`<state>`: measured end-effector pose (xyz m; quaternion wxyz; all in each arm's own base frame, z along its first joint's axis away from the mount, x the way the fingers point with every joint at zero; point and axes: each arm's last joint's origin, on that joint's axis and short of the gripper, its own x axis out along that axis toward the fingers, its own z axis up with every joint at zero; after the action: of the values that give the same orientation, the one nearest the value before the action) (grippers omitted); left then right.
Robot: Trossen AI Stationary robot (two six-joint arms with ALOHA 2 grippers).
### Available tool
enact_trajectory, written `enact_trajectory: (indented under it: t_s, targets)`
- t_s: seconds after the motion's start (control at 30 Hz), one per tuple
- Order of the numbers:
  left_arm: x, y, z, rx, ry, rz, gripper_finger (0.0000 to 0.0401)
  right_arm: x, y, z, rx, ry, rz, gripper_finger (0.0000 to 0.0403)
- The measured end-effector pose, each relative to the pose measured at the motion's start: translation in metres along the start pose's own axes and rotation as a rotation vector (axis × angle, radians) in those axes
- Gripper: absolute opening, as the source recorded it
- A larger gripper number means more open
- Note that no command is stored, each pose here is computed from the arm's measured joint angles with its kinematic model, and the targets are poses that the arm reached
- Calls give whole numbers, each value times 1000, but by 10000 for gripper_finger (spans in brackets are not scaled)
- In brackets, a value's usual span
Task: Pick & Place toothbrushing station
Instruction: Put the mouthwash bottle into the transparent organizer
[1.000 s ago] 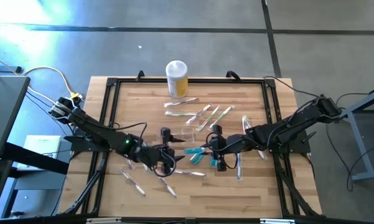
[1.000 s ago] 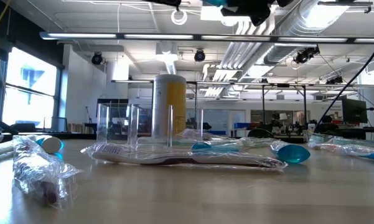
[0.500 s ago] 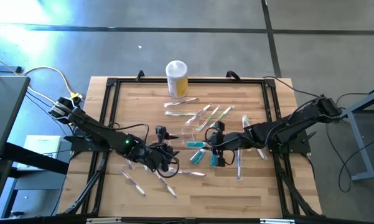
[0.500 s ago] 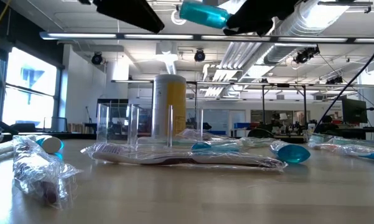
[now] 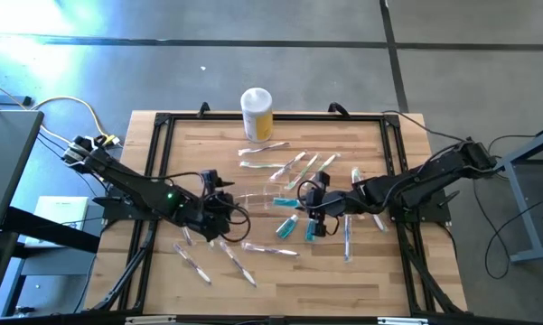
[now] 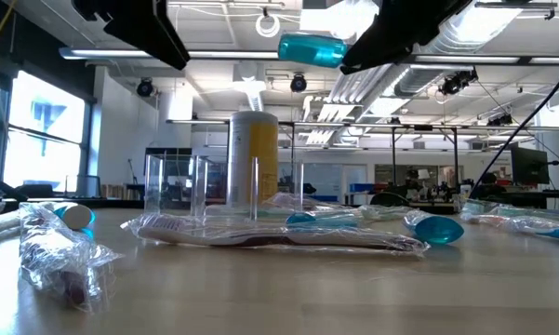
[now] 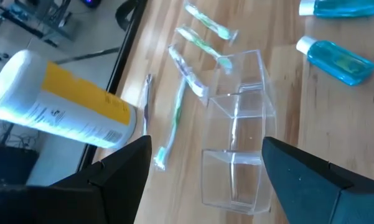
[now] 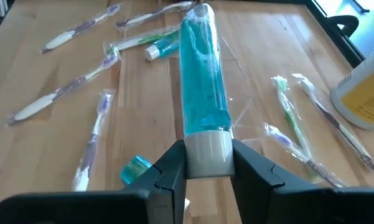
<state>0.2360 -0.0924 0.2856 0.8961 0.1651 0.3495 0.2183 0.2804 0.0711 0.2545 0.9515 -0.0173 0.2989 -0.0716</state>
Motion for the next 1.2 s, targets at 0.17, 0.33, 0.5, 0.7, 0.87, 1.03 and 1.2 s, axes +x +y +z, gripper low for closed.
enact_trajectory:
  t_s: [0.17,0.33,0.5,0.7,0.87,1.03,1.2]
  targets:
    - [0,-1,3,-18,-26,-9,298,0,-1,-1,-37,6,-22,89]
    - [0,-1,5,19,-37,-11,298,0,-1,-2,-66,16,-24,89]
    - [0,-1,5,59,-38,-11,298,0,-1,-2,-75,17,-18,89]
    - [0,-1,5,40,-39,-12,298,0,-1,-2,-105,19,-15,89]
    - [0,-2,5,32,-32,-41,298,0,-2,-2,-152,12,-69,89]
    - [0,-3,3,41,-7,-92,298,-5,-4,6,-201,28,-134,89]
    - [-9,9,-4,-25,32,-89,298,-14,-5,26,-243,53,-210,89]
